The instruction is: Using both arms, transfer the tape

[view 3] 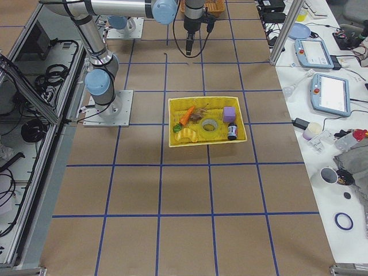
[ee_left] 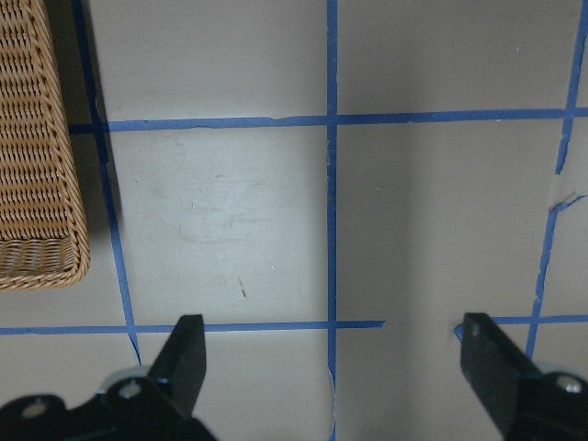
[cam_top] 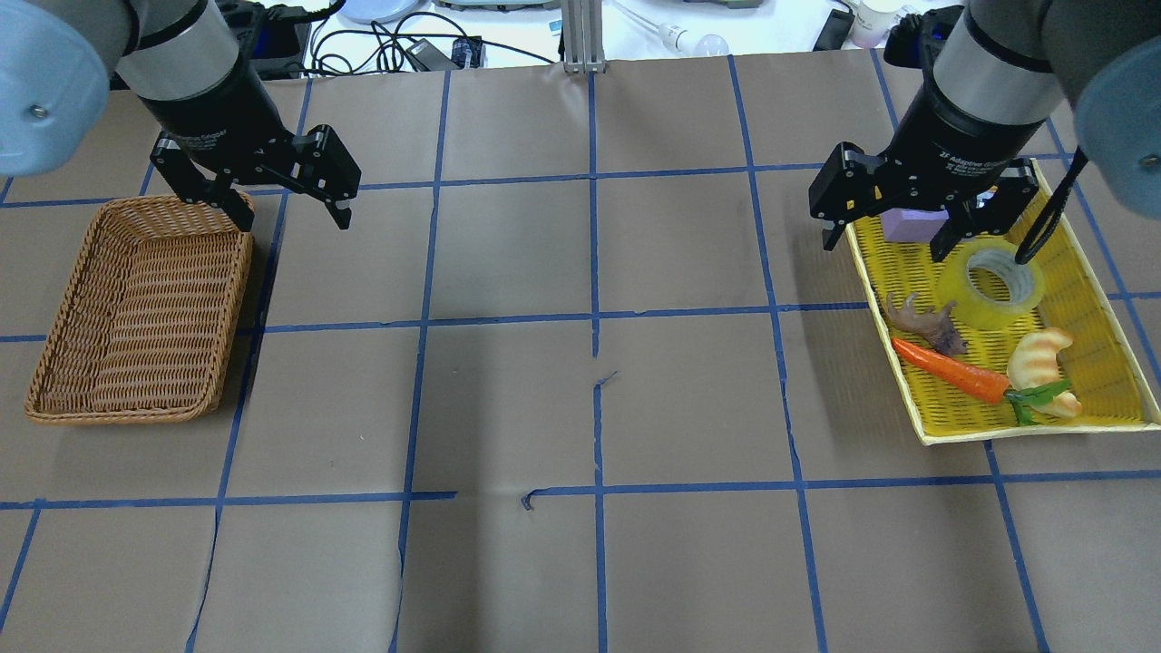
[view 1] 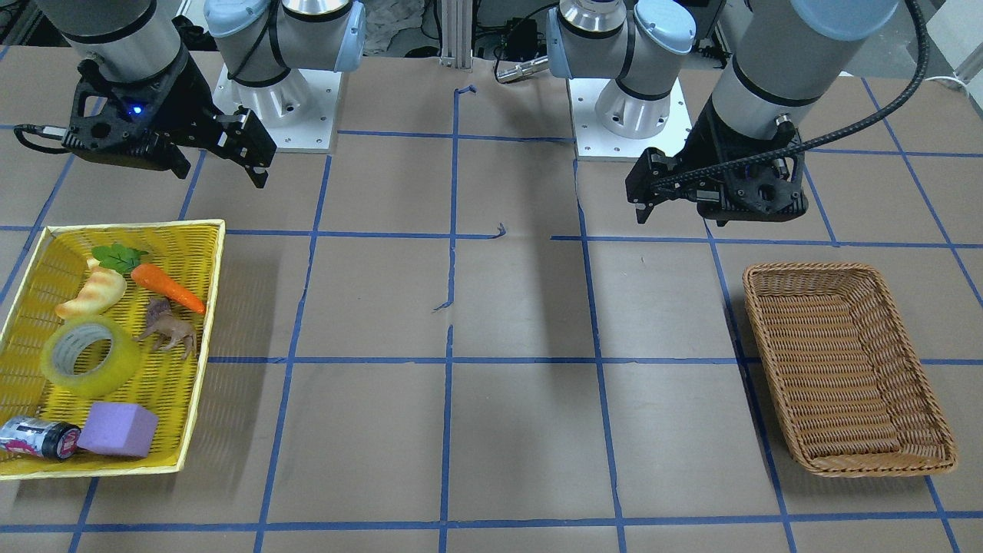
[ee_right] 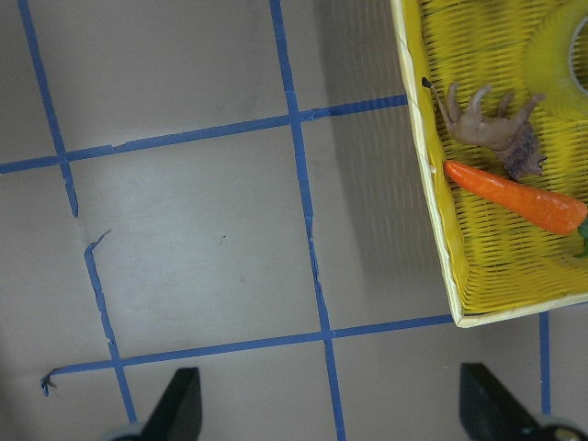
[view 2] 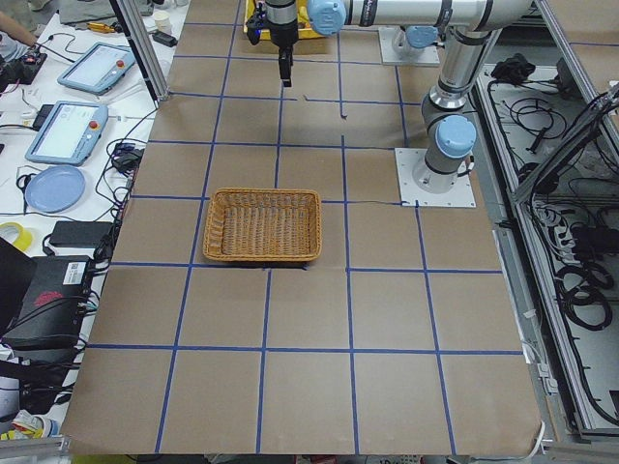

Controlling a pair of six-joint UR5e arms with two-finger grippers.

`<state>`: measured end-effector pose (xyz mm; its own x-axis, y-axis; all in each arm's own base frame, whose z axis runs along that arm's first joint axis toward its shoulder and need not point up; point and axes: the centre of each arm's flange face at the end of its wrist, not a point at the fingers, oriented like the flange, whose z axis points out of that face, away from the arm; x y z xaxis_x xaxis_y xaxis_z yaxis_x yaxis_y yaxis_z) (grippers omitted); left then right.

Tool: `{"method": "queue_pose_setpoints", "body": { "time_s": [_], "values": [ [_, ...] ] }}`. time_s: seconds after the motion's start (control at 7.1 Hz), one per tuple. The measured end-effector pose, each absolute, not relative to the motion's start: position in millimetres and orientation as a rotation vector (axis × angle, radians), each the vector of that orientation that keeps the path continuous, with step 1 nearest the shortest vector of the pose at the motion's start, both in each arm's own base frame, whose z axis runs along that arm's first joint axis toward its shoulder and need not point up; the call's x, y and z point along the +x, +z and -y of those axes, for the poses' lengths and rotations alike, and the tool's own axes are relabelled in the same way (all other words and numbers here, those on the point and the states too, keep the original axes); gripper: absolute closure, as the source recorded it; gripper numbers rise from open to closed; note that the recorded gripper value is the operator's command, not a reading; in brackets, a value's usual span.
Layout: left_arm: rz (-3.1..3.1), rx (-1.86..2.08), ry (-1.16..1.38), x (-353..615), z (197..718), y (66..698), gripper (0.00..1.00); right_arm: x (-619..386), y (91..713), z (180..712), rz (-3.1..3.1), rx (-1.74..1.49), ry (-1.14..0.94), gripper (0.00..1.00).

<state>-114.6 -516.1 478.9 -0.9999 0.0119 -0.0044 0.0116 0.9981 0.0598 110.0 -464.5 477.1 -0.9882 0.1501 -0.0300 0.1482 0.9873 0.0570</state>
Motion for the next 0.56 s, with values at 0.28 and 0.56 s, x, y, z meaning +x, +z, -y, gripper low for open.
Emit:
{"method": "queue_pose_setpoints", "body": {
  "time_s": [0.28,0.56],
  "values": [
    [-3.137,0.017,0.097,-114.8,516.5,477.6,0.00,109.5,476.7,464.1,-3.099,0.236,0.093,0.00],
    [-3.140,0.016,0.105,-115.0,517.9,475.0,0.00,109.4,476.8,463.5,-3.100,0.238,0.095,0.00]
  ]
}}
